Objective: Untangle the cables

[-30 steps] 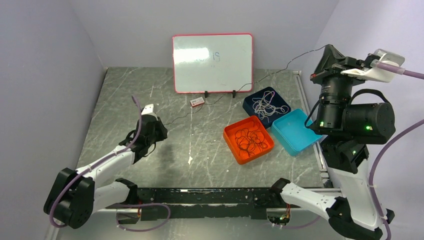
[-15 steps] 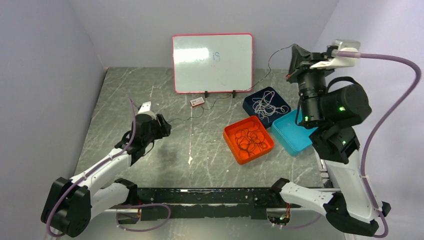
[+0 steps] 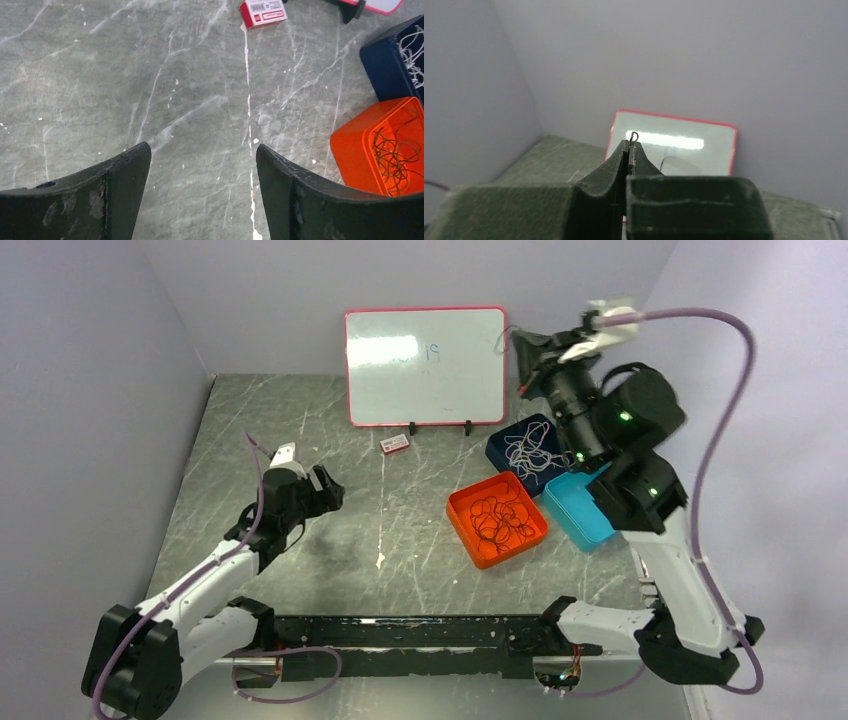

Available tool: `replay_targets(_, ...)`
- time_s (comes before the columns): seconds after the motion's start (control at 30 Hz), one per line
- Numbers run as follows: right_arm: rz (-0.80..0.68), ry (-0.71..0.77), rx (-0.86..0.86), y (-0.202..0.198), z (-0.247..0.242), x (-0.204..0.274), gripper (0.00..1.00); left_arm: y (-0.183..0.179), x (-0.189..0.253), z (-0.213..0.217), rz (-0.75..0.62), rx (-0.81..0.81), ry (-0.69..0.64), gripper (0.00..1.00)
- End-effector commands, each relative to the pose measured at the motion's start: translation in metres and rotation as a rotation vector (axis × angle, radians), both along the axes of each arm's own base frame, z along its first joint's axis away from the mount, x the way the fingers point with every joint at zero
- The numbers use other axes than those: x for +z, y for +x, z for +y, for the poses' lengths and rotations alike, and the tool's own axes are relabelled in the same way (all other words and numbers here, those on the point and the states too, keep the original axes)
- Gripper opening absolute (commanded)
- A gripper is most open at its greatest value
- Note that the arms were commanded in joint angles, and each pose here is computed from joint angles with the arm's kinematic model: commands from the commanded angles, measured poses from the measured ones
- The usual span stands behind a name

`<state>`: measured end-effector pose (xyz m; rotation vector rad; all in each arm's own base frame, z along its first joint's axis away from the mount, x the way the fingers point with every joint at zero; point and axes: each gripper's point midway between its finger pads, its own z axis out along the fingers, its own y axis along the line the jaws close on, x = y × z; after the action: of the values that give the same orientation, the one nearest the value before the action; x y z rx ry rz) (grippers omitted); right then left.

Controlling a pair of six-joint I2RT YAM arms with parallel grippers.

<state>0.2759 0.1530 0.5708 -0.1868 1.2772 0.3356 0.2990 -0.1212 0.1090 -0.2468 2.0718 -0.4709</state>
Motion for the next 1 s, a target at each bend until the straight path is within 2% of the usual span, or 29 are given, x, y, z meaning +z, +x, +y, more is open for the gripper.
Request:
replay_targets(0.0,0.097,-0.035,0.185,0.009,0.05,-0.031,0.0,-0.002,0.014,-0.001,-0.041,-0.017,-0.028,0.81)
replay_targets(0.17,0.113,-0.034,0.21,0.015,0.061,-0.038,0.0,-0.005,0.026,0.005,-0.059,0.004,-0.023,0.81)
replay_targets(0.4,0.07,-0.022,0.182,0.015,0.055,-0.022,0.0,-0.004,0.048,0.012,-0.097,0.018,0.004,0.81)
replay_targets(0.67,-0.015,-0.039,0.29,0.008,0.075,0.006,0.0,-0.004,0.074,0.022,-0.146,0.05,0.036,0.82)
replay_targets(0.87,-0.151,-0.001,0.136,0.007,0.04,0.06,0.0,-0.006,0.079,0.025,-0.155,0.055,0.04,0.82)
replay_targets(0.97,-0.229,0.02,0.134,-0.004,0.033,0.087,0.0,-0.007,0.08,0.025,-0.158,0.055,0.034,0.82)
